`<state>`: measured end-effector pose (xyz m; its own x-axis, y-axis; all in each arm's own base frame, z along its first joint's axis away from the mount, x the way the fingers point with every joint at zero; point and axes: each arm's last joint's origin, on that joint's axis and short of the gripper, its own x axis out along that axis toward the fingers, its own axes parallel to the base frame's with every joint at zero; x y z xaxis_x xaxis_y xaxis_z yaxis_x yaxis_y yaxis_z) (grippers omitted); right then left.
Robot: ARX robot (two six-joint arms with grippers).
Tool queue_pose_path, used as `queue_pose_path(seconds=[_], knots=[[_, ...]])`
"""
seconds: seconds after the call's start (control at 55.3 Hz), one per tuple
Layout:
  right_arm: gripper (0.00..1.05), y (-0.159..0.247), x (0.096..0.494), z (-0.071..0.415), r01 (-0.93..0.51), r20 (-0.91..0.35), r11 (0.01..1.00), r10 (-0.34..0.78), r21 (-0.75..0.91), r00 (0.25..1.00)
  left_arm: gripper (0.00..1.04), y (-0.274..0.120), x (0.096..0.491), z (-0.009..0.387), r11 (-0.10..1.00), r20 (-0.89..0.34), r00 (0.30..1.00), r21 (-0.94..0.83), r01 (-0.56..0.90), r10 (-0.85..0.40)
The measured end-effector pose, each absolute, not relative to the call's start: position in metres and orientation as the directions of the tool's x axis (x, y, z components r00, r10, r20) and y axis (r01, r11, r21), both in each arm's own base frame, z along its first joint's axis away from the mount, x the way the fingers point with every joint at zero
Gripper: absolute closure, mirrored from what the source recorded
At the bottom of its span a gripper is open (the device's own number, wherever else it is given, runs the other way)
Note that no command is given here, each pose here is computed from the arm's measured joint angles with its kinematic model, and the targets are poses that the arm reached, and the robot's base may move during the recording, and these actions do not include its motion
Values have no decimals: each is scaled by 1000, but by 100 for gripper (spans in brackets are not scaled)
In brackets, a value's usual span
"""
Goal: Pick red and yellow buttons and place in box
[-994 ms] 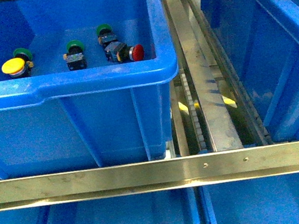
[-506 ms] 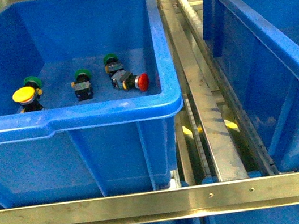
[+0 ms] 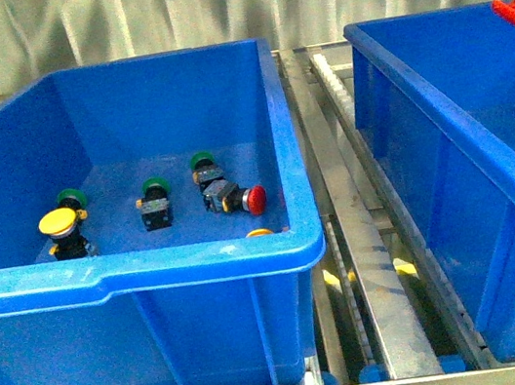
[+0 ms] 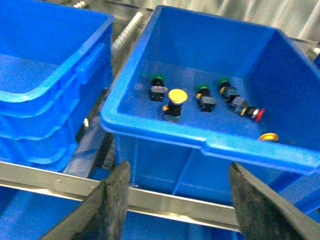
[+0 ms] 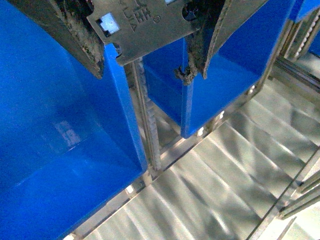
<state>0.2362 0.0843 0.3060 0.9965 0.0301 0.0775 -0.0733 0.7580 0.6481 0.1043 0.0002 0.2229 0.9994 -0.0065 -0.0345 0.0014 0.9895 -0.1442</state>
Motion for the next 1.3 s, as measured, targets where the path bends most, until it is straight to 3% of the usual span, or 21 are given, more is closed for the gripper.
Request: queue_pose_path(seconds=[0.307,0.615,0.886,1.012,1.302], knots=[[65,79,228,310,-22,83,819,-31,573,996,102,0,98,196,1000,-6,1000,-19,-3,3],[65,74,226,311,-20,67,879,-13,476,998,102,0,98,183,1000,-4,1000,-12,-3,3],[65,62,238,302,-147,-51,946,168,289,984,102,0,98,177,1000,-4,1000,-11,-3,3],[65,59,241,299,-196,-126,974,210,117,970,102,0,98,169,1000,-2,1000,-10,-3,3],[65,44,244,299,-188,-150,980,177,-66,973,102,0,97,170,1000,4,1000,-10,-3,3]])
